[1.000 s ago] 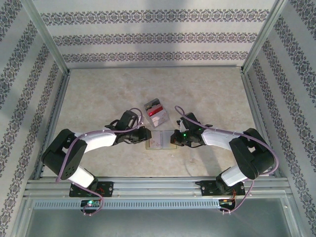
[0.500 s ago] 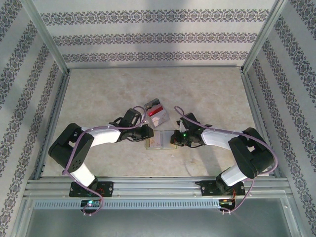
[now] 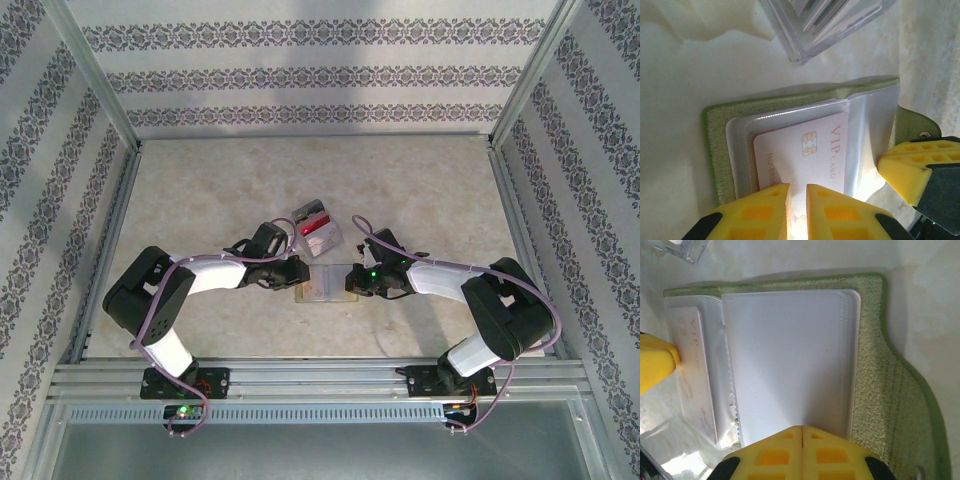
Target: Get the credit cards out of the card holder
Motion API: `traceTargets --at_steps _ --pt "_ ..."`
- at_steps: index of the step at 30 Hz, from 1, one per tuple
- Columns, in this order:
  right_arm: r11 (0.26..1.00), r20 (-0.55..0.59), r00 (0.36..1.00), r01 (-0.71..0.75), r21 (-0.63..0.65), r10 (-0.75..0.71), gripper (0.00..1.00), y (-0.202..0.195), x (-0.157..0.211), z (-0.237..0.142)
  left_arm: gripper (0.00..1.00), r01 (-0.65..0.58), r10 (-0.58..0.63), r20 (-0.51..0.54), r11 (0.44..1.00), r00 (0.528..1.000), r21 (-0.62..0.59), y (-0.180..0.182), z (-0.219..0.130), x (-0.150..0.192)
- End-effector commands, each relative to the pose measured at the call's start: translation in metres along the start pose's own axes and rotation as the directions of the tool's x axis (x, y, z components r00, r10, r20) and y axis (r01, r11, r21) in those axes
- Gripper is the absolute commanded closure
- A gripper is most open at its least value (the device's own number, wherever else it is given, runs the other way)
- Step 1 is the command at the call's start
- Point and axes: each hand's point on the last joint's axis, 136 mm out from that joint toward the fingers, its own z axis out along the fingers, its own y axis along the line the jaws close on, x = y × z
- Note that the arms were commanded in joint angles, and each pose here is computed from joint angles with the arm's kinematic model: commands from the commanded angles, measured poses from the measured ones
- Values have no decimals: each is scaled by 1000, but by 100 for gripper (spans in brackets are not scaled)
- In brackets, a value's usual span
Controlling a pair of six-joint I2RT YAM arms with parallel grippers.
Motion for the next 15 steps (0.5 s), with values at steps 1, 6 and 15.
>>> traceTargets --at_steps 1,6,15 --pt "999 -9 1000 -7 49 7 97 -13 0 2 83 -15 14 -10 999 1000 -49 10 0 7" --pt "998 -9 1000 -4 57 5 98 -14 0 1 83 -20 18 -17 997 1000 -79 16 -2 10" --pt "998 -15 1000 -4 56 5 97 -14 0 3 82 -31 31 -4 998 1000 -54 7 -12 9"
